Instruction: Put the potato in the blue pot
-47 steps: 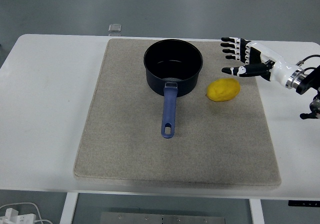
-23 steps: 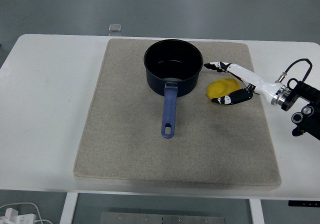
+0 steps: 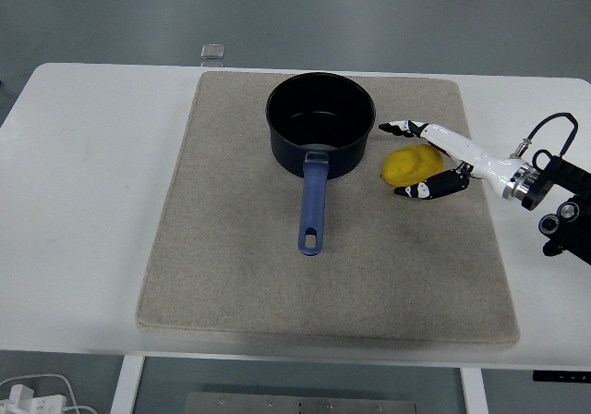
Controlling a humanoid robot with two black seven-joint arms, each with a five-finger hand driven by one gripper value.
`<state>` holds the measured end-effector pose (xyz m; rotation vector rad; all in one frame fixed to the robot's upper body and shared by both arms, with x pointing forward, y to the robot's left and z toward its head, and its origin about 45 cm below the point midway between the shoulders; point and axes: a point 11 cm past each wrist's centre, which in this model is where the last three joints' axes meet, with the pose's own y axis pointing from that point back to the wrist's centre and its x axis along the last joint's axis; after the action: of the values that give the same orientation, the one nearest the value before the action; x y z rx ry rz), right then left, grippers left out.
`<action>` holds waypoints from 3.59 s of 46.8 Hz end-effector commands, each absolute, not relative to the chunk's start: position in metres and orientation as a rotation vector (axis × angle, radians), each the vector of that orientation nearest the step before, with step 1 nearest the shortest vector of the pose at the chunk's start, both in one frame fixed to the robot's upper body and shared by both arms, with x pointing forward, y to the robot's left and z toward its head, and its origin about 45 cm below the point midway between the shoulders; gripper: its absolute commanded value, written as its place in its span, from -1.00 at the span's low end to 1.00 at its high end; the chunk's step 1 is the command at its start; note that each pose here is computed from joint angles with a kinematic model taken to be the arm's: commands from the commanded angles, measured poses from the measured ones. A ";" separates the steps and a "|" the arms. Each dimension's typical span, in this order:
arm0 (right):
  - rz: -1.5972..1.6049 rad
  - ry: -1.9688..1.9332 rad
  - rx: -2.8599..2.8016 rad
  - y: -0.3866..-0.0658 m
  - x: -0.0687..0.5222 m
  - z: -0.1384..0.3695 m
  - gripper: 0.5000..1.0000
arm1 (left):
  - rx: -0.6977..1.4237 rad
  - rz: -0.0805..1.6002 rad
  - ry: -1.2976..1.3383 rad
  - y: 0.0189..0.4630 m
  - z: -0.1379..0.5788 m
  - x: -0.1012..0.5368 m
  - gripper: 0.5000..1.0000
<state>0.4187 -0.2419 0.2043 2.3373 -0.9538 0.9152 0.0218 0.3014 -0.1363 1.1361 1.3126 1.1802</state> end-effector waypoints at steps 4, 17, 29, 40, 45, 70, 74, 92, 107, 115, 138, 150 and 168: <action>0.911 -0.964 2.321 -0.247 0.421 0.202 0.46 | 1.138 1.184 1.312 0.303 -0.136 0.022 0.99; 0.906 -0.971 2.305 -0.255 0.423 0.200 0.04 | 1.138 1.184 1.312 0.303 -0.136 0.022 0.99; 0.891 -0.979 2.268 -0.266 0.425 0.193 -0.52 | 1.139 1.185 1.311 0.303 -0.136 0.022 0.99; 0.890 -0.969 2.278 -0.264 0.423 0.191 -1.00 | 1.139 1.185 1.311 0.303 -0.136 0.022 0.99; 0.891 -0.966 2.277 -0.264 0.423 0.191 -1.00 | 1.139 1.185 1.311 0.303 -0.136 0.022 0.99; 0.886 -1.011 2.267 -0.270 0.430 0.201 -1.00 | 1.139 1.185 1.311 0.303 -0.136 0.022 0.99; 0.886 -1.013 2.266 -0.271 0.430 0.202 -1.00 | 1.139 1.185 1.311 0.303 -0.136 0.022 0.99; 0.907 -1.113 2.314 -0.270 0.455 0.253 -1.00 | 1.139 1.178 1.310 0.302 -0.136 0.022 0.99; 0.977 -1.120 2.313 -0.247 0.477 0.299 -1.00 | 1.129 1.179 1.305 0.300 -0.136 0.027 0.99; 1.005 -1.096 2.343 -0.215 0.484 0.314 -1.00 | 1.125 1.177 1.307 0.299 -0.136 0.027 0.99; 0.971 -1.057 2.414 -0.142 0.494 0.298 -1.00 | 1.127 1.180 1.306 0.300 -0.136 0.027 0.99; 0.939 -1.034 2.462 -0.107 0.488 0.284 -1.00 | 1.128 1.181 1.305 0.300 -0.136 0.027 0.99; 0.905 -1.039 2.474 -0.093 0.486 0.271 -1.00 | 1.128 1.183 1.306 0.301 -0.136 0.027 0.99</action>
<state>0.4867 -0.0947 0.2740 2.4744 -1.0361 0.9095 0.0274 0.3005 -0.1359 1.1277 1.3060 1.1820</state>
